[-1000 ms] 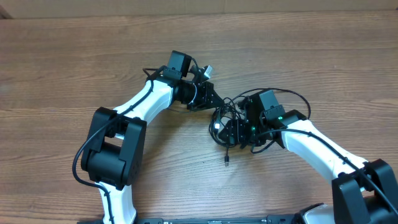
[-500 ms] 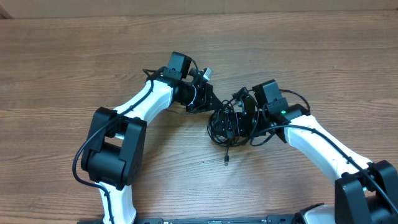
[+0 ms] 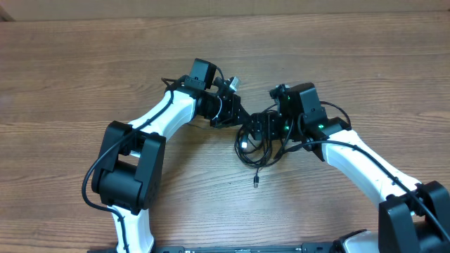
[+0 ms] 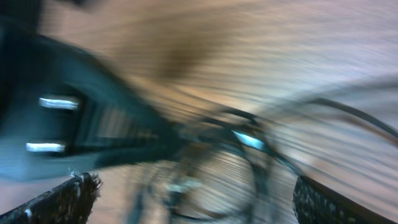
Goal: Untangle cables
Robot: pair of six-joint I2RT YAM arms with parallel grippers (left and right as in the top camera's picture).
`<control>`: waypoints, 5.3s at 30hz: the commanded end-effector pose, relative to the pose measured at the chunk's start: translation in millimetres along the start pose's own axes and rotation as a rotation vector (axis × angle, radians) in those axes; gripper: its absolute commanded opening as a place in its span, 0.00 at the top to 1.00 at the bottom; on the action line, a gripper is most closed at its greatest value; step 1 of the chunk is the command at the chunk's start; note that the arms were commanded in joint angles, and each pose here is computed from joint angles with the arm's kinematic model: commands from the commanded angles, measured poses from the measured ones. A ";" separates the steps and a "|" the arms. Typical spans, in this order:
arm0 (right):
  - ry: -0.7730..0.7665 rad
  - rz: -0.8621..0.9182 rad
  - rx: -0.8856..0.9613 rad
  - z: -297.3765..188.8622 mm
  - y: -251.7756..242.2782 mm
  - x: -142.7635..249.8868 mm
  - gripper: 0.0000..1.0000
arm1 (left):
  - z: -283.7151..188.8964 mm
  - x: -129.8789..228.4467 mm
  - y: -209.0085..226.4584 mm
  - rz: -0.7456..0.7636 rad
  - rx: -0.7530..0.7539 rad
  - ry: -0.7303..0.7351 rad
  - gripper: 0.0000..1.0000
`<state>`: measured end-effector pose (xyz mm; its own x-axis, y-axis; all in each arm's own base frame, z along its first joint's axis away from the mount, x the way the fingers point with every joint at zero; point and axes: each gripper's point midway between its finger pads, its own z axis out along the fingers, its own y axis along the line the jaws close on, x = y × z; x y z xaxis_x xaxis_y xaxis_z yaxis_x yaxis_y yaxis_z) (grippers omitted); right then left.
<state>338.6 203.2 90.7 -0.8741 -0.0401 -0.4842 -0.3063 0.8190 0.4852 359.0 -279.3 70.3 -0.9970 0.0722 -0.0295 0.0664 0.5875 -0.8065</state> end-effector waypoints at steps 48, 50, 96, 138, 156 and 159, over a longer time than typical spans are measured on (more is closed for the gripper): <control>0.316 -0.038 -0.383 1.6 83.3 93.6 0.00 | 2.9 -14.3 -2.6 -0.030 0.002 -0.046 0.96; 0.337 -0.049 -0.388 1.9 88.6 100.4 0.00 | 2.7 -17.4 -2.6 -0.032 -0.001 -0.059 0.96; 0.208 0.128 0.318 -7.9 -10.1 58.7 0.81 | -53.1 20.4 110.5 -0.032 -0.452 0.050 0.39; 0.165 0.350 0.609 -53.5 -110.6 55.6 0.76 | 0.3 51.4 39.1 0.013 -0.734 0.078 0.40; 0.181 0.350 0.630 -56.5 -113.0 60.0 0.75 | 26.6 60.4 75.8 0.032 -0.769 0.003 0.96; 0.225 0.332 0.535 -49.2 -98.6 64.3 0.71 | 15.1 48.1 57.8 0.074 -0.738 0.010 0.96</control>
<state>298.0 82.4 49.9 -0.9512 0.2234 -0.2126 0.2118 0.9743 0.0765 305.3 -253.3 2.3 -0.9938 0.0977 -0.0531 0.1056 0.9789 -0.1752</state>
